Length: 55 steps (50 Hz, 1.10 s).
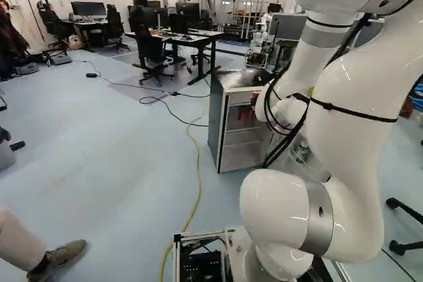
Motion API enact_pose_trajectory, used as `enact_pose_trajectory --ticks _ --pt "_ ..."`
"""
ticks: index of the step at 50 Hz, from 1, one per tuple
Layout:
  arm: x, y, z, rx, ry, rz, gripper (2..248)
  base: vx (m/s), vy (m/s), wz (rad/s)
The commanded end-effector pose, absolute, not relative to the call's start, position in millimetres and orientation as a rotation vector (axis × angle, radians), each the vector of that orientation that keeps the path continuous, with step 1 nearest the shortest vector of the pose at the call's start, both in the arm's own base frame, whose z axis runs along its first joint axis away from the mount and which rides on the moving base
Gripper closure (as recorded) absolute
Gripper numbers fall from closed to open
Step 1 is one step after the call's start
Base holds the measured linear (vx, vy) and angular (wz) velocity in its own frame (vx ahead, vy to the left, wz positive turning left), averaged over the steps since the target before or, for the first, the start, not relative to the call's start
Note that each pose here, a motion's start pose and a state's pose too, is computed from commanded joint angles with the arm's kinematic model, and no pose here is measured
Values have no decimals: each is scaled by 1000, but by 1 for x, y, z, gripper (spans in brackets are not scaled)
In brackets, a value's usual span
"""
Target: Grab a drink from the fridge
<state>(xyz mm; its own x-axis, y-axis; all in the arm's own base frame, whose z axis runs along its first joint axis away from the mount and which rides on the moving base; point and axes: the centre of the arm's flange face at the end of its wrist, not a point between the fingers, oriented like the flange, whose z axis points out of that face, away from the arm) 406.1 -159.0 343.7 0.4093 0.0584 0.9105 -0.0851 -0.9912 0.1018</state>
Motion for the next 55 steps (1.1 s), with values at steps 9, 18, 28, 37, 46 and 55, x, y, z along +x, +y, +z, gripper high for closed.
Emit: enact_pose_trajectory --ticks 9,18,28,37,46,55 --pt "410 -160 351 2516 -31 1635 161 0 0 0" --pt "415 -161 359 2506 -43 1634 161 0 0 0" --pt "420 -163 368 2493 -61 1635 161 0 0 0" --pt "424 -164 376 2481 -80 1636 161 0 0 0" --pt "428 -165 384 2470 -99 1638 161 0 0 0" --pt "433 -167 392 2460 -119 1640 161 0 0 0"
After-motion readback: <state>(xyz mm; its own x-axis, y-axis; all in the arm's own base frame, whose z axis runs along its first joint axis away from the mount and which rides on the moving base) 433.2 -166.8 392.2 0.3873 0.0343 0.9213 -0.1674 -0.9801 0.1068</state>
